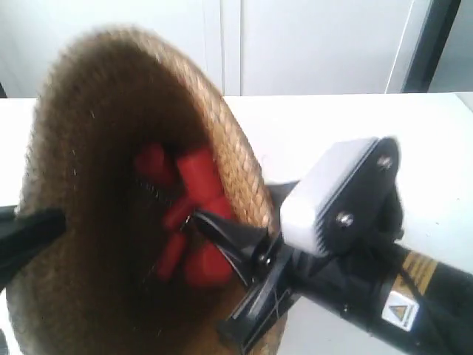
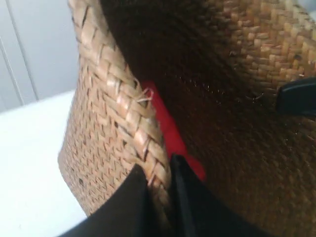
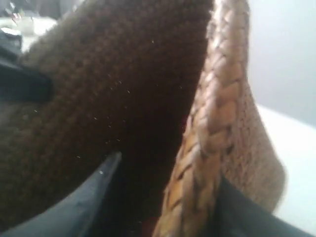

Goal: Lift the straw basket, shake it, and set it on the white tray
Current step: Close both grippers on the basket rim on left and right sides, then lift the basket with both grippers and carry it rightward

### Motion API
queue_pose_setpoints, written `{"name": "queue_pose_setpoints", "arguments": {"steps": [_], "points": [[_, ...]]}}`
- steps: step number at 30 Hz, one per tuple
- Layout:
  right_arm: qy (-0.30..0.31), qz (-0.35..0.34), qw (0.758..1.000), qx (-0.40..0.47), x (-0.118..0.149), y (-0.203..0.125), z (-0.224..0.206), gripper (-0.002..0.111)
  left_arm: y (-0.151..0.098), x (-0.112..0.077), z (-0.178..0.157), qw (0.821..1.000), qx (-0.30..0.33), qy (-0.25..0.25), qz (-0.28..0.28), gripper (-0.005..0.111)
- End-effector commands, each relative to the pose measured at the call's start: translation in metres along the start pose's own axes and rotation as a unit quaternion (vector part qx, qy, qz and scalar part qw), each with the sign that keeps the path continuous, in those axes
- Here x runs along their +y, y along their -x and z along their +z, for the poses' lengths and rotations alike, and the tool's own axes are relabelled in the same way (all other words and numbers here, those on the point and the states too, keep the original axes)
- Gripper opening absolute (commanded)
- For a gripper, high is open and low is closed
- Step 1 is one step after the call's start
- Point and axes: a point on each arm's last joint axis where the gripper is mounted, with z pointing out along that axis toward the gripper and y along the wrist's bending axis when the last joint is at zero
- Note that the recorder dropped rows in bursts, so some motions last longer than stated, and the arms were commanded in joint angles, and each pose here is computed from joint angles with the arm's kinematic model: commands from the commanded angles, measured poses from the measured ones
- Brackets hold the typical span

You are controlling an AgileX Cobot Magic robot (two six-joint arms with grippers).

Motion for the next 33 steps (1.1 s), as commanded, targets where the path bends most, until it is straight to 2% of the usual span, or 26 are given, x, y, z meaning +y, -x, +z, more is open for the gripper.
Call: {"name": "queue_pose_setpoints", "arguments": {"steps": [1,3,5,7,9,11,12,15,17,18,21,22,24,26,29,32,33], "points": [[0.042,-0.077,0.995,-0.050,0.013,0.055,-0.006,0.000,0.057,-0.002,-0.008,0.993,-0.094,-0.001,0.066,0.000],[0.056,-0.103,0.991,-0.063,0.016,0.092,-0.025,0.000,0.084,-0.003,-0.017,0.993,-0.093,-0.001,0.075,0.000],[0.054,-0.094,0.991,-0.084,0.014,0.106,-0.042,0.000,0.086,-0.003,-0.019,0.994,-0.079,-0.003,0.069,0.000],[0.045,-0.062,0.994,-0.075,0.011,0.084,-0.045,0.000,0.064,-0.003,-0.012,0.998,-0.048,-0.007,0.047,0.000],[0.021,-0.035,0.998,-0.054,0.007,0.042,-0.039,0.000,0.036,-0.002,-0.004,0.999,-0.031,-0.007,0.020,0.000],[0.000,-0.033,0.997,-0.065,0.004,0.027,-0.036,0.000,0.024,-0.001,0.000,0.998,-0.060,-0.001,0.007,0.000],[-0.001,-0.037,0.996,-0.080,0.004,0.035,-0.036,0.000,0.029,-0.001,-0.001,0.997,-0.074,0.000,0.011,0.000],[0.036,-0.070,0.993,-0.092,0.010,0.084,-0.047,0.000,0.076,-0.003,-0.017,0.994,-0.100,-0.005,0.046,0.000],[0.055,-0.081,0.991,-0.095,0.012,0.115,-0.061,0.000,0.099,-0.003,-0.034,0.995,-0.087,-0.002,0.055,0.000],[0.056,-0.078,0.991,-0.097,0.011,0.116,-0.064,0.000,0.101,-0.003,-0.038,0.996,-0.075,-0.003,0.053,0.000],[0.037,-0.043,0.996,-0.062,0.009,0.071,-0.050,0.000,0.082,-0.004,-0.041,0.999,-0.042,-0.013,0.026,0.000],[0.012,-0.031,0.998,-0.050,0.006,0.041,-0.041,0.000,0.067,-0.004,-0.037,0.999,-0.025,-0.016,0.016,0.000],[-0.032,-0.014,0.998,-0.048,-0.001,0.009,-0.033,0.000,0.035,-0.004,-0.027,1.000,-0.004,-0.016,0.000,0.000],[-0.054,-0.014,0.997,-0.055,-0.004,-0.002,-0.025,0.000,0.025,-0.002,-0.022,0.999,-0.046,-0.011,-0.003,0.000],[-0.010,-0.047,0.997,-0.057,0.006,0.029,-0.017,0.000,0.054,-0.002,-0.034,0.993,-0.118,-0.006,0.026,0.000],[0.035,-0.079,0.993,-0.078,0.015,0.086,-0.030,0.000,0.087,-0.003,-0.055,0.991,-0.129,-0.005,0.041,0.000],[0.040,-0.075,0.992,-0.093,0.015,0.098,-0.038,0.000,0.092,-0.003,-0.059,0.991,-0.127,-0.005,0.042,0.000]]}}
